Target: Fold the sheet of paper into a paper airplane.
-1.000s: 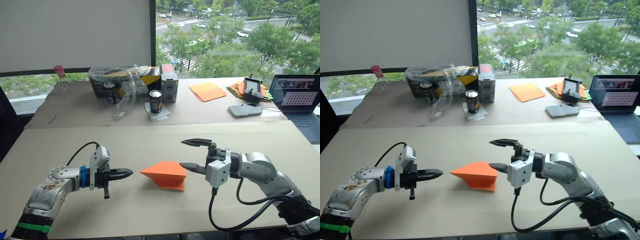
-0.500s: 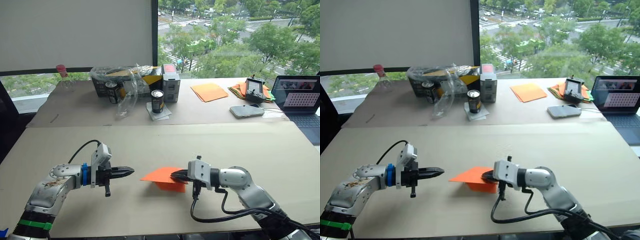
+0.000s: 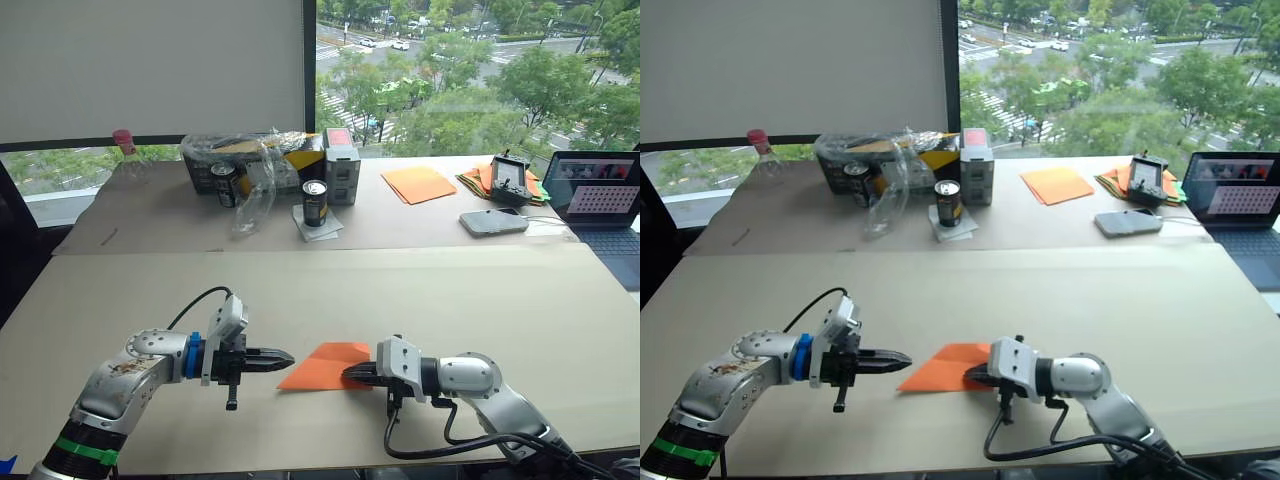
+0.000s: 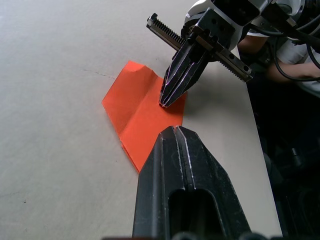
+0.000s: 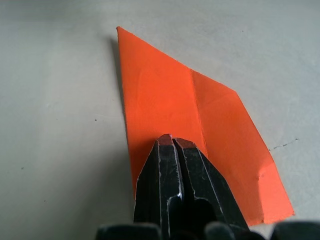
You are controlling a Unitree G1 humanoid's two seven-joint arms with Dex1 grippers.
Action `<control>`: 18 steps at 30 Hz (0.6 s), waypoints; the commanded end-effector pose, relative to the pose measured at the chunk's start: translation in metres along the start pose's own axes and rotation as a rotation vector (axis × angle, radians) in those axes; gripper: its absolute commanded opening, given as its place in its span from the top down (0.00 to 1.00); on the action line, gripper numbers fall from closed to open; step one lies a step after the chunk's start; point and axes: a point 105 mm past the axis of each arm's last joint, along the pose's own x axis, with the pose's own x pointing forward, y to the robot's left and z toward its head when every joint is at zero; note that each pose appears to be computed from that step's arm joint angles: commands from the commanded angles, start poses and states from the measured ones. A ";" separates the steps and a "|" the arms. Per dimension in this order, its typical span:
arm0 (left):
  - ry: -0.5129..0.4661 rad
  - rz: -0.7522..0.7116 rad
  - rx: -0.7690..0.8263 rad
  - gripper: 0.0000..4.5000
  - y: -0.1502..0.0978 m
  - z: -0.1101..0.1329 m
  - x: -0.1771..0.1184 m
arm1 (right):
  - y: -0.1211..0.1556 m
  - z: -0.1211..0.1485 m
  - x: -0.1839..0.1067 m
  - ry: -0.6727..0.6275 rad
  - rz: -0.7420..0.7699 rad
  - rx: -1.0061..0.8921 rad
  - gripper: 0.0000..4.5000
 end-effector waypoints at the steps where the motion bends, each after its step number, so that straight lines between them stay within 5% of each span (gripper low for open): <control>1: 0.015 0.026 0.056 1.00 0.008 -0.002 0.015 | 0.010 -0.016 -0.003 0.070 0.014 0.021 0.99; 9: 0.115 0.028 0.093 1.00 0.010 -0.040 0.039 | 0.007 -0.014 -0.011 0.081 -0.044 0.058 0.99; 18: 0.125 0.032 0.102 1.00 0.011 -0.044 0.035 | -0.023 0.015 -0.047 -0.075 -0.154 0.233 0.99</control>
